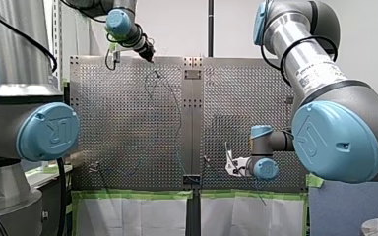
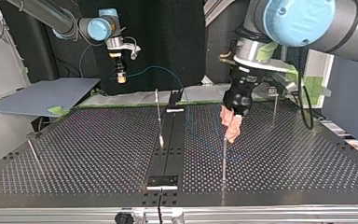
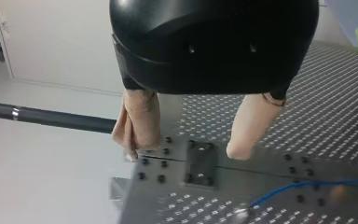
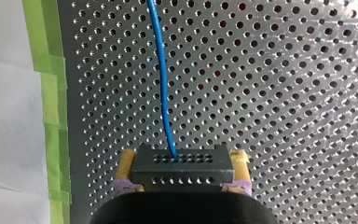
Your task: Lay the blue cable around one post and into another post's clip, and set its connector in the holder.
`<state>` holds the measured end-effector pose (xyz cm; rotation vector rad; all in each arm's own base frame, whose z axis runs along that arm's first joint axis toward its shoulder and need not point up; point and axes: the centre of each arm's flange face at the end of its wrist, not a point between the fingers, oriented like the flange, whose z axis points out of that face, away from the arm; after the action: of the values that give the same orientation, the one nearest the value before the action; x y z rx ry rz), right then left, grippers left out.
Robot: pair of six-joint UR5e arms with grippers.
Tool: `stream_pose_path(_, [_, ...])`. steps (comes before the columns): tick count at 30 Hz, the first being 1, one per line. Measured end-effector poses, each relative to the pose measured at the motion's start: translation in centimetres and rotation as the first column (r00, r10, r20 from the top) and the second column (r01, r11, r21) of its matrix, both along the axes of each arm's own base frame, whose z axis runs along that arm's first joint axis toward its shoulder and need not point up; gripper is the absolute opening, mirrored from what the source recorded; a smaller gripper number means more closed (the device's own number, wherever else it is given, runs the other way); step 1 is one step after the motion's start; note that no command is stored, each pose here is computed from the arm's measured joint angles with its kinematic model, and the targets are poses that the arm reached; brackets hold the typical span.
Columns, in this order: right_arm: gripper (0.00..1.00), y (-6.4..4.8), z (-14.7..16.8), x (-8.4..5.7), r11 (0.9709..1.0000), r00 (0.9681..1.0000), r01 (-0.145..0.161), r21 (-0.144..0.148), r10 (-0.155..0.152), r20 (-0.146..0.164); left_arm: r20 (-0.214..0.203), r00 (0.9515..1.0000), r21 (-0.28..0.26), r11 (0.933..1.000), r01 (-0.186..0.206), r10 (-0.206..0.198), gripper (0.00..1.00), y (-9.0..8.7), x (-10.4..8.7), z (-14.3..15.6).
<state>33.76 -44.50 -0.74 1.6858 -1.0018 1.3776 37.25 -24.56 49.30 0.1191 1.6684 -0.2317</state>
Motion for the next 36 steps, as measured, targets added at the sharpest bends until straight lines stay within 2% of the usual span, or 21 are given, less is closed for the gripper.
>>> stream_pose_path(8, [0.00, 0.1, 0.2, -0.1, 0.9999, 0.9993, 0.012, -0.002, -0.012, -0.036, -0.078, 0.9969, -0.035, 0.9993, -0.009, 0.006, 1.00, -2.6, 0.3, -5.8])
stream_pose_path(16, [0.00, 0.0, 1.5, 0.3, 0.9997, 0.9994, 0.012, -0.020, -0.012, -0.032, -0.150, 0.9886, -0.056, 0.9982, -0.023, 0.015, 1.00, -5.0, -0.4, -11.5])
stream_pose_path(22, [0.00, 0.1, 2.3, 0.5, 0.9997, 0.9994, 0.017, -0.018, -0.018, -0.029, -0.195, 0.9805, -0.042, 0.9987, -0.030, 0.021, 1.00, -6.6, -1.5, -16.0])
stream_pose_path(30, [0.00, 0.3, 2.5, 0.7, 0.9997, 0.9996, 0.025, 0.002, -0.025, 0.011, -0.247, 0.9686, 0.020, 0.9994, -0.026, 0.031, 1.00, -8.5, -3.9, -22.2])
stream_pose_path(36, [0.00, 0.4, 2.6, 0.8, 0.9994, 0.9992, 0.034, 0.003, -0.034, 0.019, -0.262, 0.9643, 0.059, 0.9981, -0.020, 0.035, 1.00, -9.3, -6.4, -25.7])
